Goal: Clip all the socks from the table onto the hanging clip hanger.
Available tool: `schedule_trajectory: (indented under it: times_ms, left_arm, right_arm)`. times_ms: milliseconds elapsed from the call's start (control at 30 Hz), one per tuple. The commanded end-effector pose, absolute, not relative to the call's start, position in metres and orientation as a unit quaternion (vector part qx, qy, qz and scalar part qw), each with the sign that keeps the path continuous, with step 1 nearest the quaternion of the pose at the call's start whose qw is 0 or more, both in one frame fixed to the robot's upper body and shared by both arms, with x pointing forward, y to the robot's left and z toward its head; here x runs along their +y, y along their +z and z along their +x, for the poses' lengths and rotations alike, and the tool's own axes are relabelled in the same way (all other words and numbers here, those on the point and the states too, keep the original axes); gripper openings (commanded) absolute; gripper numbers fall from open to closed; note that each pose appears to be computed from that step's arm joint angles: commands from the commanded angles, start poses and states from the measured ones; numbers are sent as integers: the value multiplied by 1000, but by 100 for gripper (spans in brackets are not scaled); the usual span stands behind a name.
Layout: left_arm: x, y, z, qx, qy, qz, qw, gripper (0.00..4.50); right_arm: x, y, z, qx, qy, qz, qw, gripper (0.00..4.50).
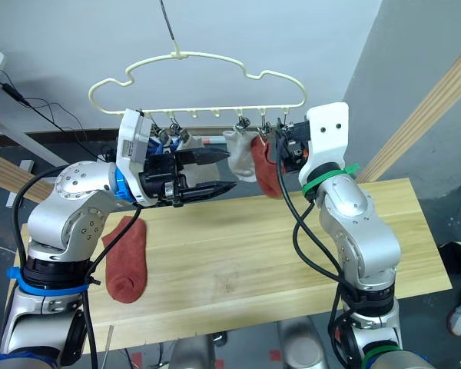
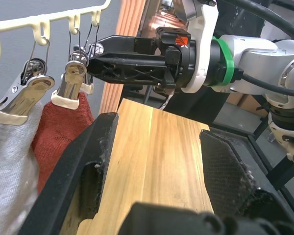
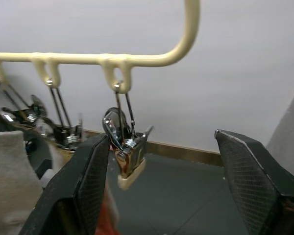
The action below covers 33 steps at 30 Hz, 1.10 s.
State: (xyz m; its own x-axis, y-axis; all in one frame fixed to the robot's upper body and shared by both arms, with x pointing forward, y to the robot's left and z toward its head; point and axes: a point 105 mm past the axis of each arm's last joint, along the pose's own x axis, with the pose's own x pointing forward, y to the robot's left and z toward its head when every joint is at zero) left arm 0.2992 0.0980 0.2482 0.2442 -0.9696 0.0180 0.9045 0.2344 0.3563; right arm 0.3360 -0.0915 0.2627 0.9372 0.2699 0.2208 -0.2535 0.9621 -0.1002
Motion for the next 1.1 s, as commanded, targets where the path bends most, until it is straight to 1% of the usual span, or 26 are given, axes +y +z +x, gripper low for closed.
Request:
schedule_trajectory:
  times_ms: [33,300,833,1100]
  left_arm:
    - [94,252,295,-133,-611,150,766,300]
    - [93,251,295,-134,-611,151,765,300]
    - [90,250,294,-132,-616,147,762,300]
    - [89,249,294,-132,-619,147,760,300]
  right_arm:
    - [-95,271,333,-140,118,-32,983,351]
    - [-98,268,330,-133,109,-25,985,351]
    - [-101,272,325,-133,90,6,987,351]
    - [-99,273,324,-134,98,24,986,351]
